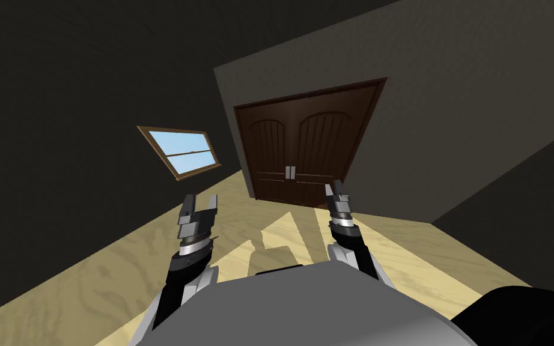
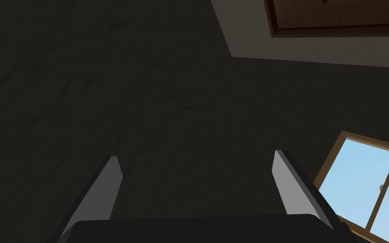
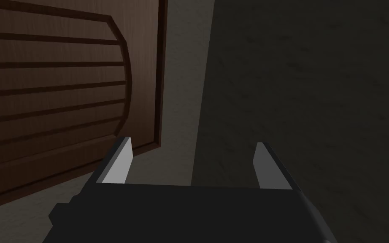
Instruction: Pull the door open
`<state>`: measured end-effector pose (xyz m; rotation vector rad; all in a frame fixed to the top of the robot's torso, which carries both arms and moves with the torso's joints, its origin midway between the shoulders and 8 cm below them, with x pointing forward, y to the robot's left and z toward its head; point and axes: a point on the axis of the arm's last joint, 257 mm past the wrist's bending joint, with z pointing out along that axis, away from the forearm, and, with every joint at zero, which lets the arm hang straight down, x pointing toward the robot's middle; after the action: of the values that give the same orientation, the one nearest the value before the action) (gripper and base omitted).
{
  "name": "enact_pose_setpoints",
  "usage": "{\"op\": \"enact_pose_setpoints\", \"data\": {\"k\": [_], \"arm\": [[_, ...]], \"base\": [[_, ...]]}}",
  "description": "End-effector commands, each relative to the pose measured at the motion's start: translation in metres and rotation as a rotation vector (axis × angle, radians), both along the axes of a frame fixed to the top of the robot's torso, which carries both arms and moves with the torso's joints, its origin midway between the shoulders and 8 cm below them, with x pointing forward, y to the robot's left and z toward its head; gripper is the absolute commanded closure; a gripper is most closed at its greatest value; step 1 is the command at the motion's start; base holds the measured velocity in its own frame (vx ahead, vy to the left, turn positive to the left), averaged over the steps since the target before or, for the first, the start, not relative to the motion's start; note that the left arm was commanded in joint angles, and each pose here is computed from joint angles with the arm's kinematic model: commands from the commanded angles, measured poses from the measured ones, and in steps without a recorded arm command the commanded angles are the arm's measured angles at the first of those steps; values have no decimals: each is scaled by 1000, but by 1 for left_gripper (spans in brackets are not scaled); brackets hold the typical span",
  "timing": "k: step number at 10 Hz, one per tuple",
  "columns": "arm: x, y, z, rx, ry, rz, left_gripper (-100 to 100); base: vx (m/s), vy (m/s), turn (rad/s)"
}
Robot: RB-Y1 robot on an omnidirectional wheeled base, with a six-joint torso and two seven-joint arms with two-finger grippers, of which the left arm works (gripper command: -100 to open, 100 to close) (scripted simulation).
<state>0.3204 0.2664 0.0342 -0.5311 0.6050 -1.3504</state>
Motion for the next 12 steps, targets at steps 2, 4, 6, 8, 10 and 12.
{"op": "enact_pose_setpoints", "data": {"k": [2,4,6,8,10,12], "arm": [[13,5,-16,-5,41,4,-100],[25,9,-31,-12,81,10,-100],[36,14,-45,-19,118,16,-100],[48,19,-61,-27,158,23,-100],[60,24,-79,-36,203,32,-100],[69,28,-92,-43,235,38,-100]], "base": [[154,-65,-113],[189,-43,-132],[152,-41,-116],[138,-64,-125],[142,-66,-143],[146,-74,-113]]}}
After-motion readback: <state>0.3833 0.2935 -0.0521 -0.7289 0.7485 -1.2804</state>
